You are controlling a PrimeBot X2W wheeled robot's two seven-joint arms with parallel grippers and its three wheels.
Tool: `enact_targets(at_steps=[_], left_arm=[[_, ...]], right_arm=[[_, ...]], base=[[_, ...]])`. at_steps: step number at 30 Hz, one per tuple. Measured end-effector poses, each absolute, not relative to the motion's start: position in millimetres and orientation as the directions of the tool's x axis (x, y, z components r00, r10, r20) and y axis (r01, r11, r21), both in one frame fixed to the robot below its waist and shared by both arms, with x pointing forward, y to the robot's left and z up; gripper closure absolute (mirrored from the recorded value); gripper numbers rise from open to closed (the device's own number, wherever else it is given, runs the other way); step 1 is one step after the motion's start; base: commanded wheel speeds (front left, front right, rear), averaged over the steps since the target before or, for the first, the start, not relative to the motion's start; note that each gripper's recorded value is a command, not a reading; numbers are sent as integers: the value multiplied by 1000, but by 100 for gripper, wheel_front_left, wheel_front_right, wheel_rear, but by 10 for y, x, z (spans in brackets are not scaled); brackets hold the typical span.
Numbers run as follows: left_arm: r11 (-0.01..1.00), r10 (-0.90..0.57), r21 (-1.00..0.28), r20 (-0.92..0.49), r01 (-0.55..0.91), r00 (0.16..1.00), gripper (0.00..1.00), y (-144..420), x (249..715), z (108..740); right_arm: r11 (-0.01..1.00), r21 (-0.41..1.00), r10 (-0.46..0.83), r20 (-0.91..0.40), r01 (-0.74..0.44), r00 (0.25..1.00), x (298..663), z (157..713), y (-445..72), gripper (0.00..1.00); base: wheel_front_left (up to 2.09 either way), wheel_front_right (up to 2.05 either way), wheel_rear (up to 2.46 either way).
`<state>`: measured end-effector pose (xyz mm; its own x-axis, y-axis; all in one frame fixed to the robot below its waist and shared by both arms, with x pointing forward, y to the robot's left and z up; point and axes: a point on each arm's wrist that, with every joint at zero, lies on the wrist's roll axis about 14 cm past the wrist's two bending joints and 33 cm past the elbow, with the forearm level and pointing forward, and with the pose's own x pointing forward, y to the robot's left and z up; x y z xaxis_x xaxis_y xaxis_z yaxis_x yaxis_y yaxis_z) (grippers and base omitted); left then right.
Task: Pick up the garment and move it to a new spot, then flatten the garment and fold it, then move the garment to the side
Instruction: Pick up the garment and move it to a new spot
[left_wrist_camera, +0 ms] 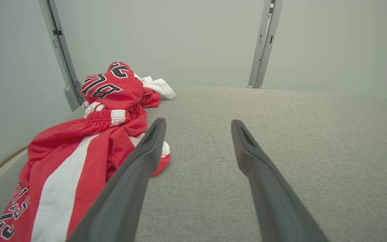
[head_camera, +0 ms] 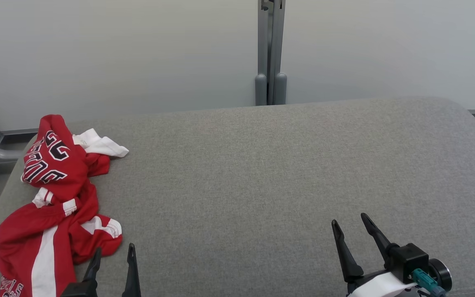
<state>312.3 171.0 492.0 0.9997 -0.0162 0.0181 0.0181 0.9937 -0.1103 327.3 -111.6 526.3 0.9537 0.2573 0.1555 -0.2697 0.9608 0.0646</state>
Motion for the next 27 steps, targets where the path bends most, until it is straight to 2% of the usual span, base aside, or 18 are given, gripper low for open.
enact_targets(at_steps=[27], left_arm=[[996,-4,-95,0,4,1000,0,1790,3096,4886]], right_arm=[[958,62,269,152,-281,951,3313,5260,-1083,0]], base=[[0,0,0]])
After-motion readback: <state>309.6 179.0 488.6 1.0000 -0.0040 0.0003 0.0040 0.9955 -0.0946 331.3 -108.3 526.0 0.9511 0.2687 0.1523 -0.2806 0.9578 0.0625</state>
